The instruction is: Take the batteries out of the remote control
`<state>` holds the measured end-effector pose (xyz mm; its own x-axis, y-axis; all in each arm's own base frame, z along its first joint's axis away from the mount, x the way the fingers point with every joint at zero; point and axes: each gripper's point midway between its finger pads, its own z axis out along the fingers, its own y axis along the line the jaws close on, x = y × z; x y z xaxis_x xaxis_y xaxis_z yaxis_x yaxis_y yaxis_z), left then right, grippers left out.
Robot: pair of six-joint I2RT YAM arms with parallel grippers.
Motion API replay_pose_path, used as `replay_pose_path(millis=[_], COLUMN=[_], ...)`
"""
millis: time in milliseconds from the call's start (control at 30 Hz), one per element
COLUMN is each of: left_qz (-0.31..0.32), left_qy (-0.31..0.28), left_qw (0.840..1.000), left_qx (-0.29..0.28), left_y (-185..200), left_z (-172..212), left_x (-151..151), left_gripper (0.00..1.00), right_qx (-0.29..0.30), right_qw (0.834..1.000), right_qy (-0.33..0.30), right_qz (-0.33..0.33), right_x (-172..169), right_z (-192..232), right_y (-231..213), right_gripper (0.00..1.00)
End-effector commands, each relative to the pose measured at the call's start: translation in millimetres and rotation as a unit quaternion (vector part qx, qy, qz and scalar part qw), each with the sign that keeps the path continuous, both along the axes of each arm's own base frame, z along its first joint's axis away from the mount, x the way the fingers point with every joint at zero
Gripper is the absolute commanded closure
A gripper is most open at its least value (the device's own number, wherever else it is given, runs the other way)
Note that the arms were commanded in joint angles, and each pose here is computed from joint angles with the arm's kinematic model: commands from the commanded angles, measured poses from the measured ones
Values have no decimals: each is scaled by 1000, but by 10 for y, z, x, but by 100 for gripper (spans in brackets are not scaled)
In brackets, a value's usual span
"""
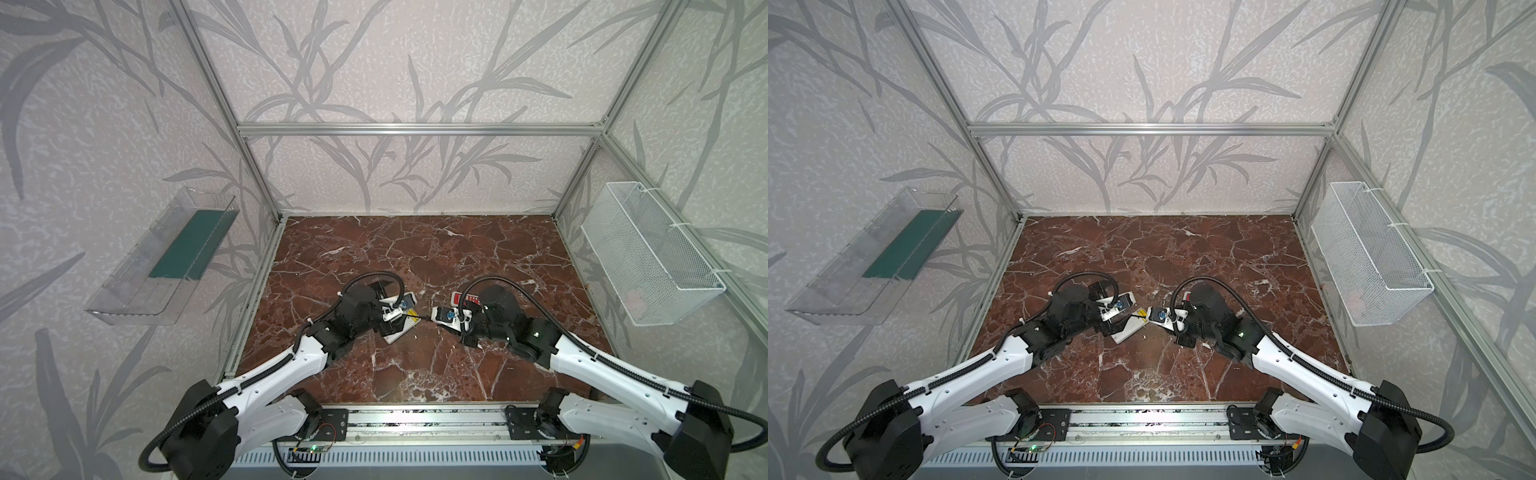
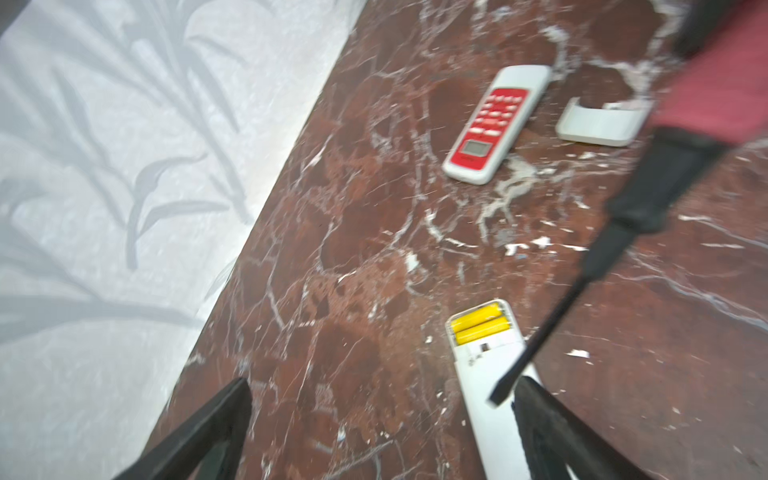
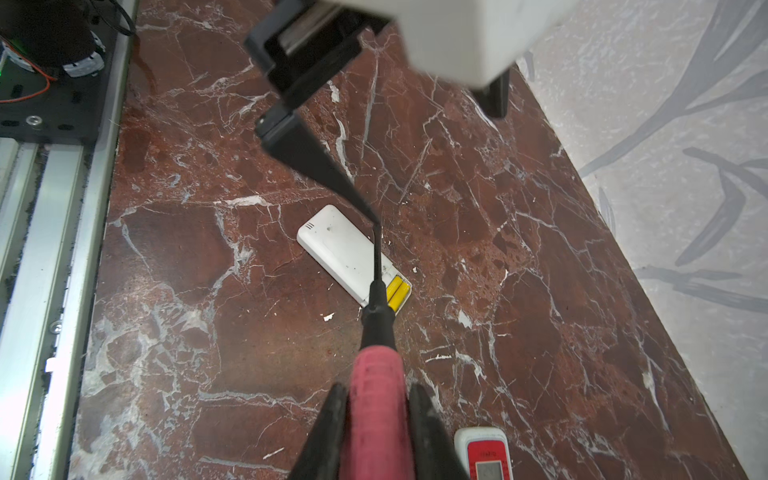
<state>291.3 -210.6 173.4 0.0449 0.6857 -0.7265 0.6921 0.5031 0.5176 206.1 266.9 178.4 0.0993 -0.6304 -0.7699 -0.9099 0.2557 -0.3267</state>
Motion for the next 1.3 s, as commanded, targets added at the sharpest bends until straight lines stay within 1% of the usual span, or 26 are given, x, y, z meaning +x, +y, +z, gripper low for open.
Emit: replay_pose_path(millis=[0, 33, 133, 233, 300, 333, 400, 467, 500, 567, 667, 733, 833, 933, 1033, 1267], left_qz=[132, 155, 200, 201, 173, 151, 104, 57, 44, 33, 6, -1, -9, -8, -3, -15], left_qy=[2, 6, 30, 84, 118, 122, 118, 103, 93, 93, 128, 145, 173, 190, 194, 220], left_qw=[988, 983, 971, 966, 970, 975, 984, 991, 993, 994, 992, 989, 984, 980, 978, 970], left_qx=[-85, -103, -131, -141, -123, -108, -86, -71, -66, -50, -3, 29, 51, 64, 69, 99], left_y=[284, 337, 418, 362, 285, 243, 171, 110, 101, 109, 77, 21, -43, -78, -86, -114], left_z=[358, 394, 413, 310, 204, 145, 53, 6, -5, -51, -268, -431, -630, -781, -881, -1076], left_x=[282, 332, 405, 345, 244, 192, 84, -16, -42, -83, -201, -246, -291, -288, -262, -286], left_gripper=[1, 1, 1, 1, 1, 1, 1, 1, 1, 1, 1, 1, 3, 4, 4, 6], right_qx=[27, 29, 37, 41, 43, 44, 45, 44, 38, 27, 0, -11, -13, -8, -4, 1], right_qw=[999, 998, 997, 996, 993, 992, 989, 985, 984, 980, 976, 975, 975, 976, 976, 976], right_qy=[-13, -13, -14, -12, -2, 9, 29, 53, 65, 76, 87, 91, 93, 96, 95, 102], right_qz=[-41, -48, -62, -84, -107, -122, -135, -157, -164, -180, -199, -203, -201, -197, -197, -194], right_x=[76, 80, 74, 86, 109, 117, 102, 96, 77, 58, 18, -6, -30, -33, -20, 0], right_z=[97, 89, 67, 42, 47, 45, 33, -1, -36, -93, -198, -243, -267, -275, -275, -301], right_y=[-57, -78, -132, -201, -253, -279, -302, -345, -370, -411, -455, -457, -430, -390, -365, -302], right_gripper=[100, 100, 100, 100, 100, 100, 100, 100, 100, 100, 100, 100, 100, 100, 100, 100])
